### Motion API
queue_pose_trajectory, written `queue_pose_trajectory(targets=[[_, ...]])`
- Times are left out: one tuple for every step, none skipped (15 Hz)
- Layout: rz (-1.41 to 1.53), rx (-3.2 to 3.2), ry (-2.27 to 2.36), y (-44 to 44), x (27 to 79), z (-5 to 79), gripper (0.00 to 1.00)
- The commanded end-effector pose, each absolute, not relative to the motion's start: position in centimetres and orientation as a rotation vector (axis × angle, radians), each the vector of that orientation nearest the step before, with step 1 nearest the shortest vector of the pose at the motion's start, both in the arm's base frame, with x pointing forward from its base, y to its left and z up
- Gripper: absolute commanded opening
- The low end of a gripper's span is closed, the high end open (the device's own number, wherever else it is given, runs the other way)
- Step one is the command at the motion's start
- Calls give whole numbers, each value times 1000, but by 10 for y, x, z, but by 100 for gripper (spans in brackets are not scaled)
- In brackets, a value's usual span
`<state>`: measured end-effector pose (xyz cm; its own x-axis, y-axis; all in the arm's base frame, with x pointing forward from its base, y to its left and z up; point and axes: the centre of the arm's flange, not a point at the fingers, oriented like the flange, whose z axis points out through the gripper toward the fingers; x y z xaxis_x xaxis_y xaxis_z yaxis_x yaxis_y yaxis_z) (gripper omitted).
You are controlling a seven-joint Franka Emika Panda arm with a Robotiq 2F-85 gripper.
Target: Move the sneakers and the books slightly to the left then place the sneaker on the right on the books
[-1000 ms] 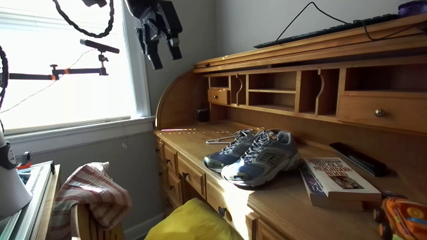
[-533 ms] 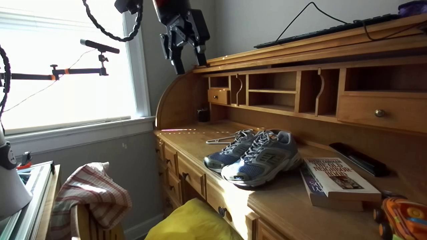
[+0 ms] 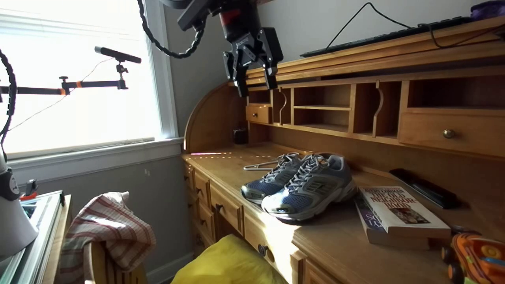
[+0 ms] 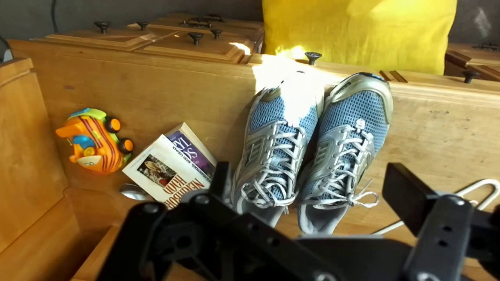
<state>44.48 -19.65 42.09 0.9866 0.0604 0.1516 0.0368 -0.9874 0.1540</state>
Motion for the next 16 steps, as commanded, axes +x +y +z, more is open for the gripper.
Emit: queue_pose_trajectory(targets=[[225, 2980, 62, -199, 450, 417, 100], [216, 2979, 57, -200, 455, 414, 100], [211, 2979, 53, -201, 457, 412, 100], [210, 2978, 51, -202, 459, 412, 100], [221, 2962, 9, -203, 453, 414, 100], [208, 2970, -15, -207, 457, 413, 100], [201, 2971, -50, -212, 465, 412, 100], [197, 2978, -71, -215, 471, 410, 100], [199, 2976, -85, -217, 477, 409, 100], [207, 2972, -100, -218, 481, 408, 100], [207, 2977, -93, -219, 487, 407, 100], [201, 2978, -103, -221, 493, 406, 100], [195, 2980, -109, -222, 500, 404, 100], [185, 2996, -101, -225, 508, 400, 100], [192, 3007, -101, -227, 518, 396, 100], [195, 3013, -113, -229, 526, 392, 100]])
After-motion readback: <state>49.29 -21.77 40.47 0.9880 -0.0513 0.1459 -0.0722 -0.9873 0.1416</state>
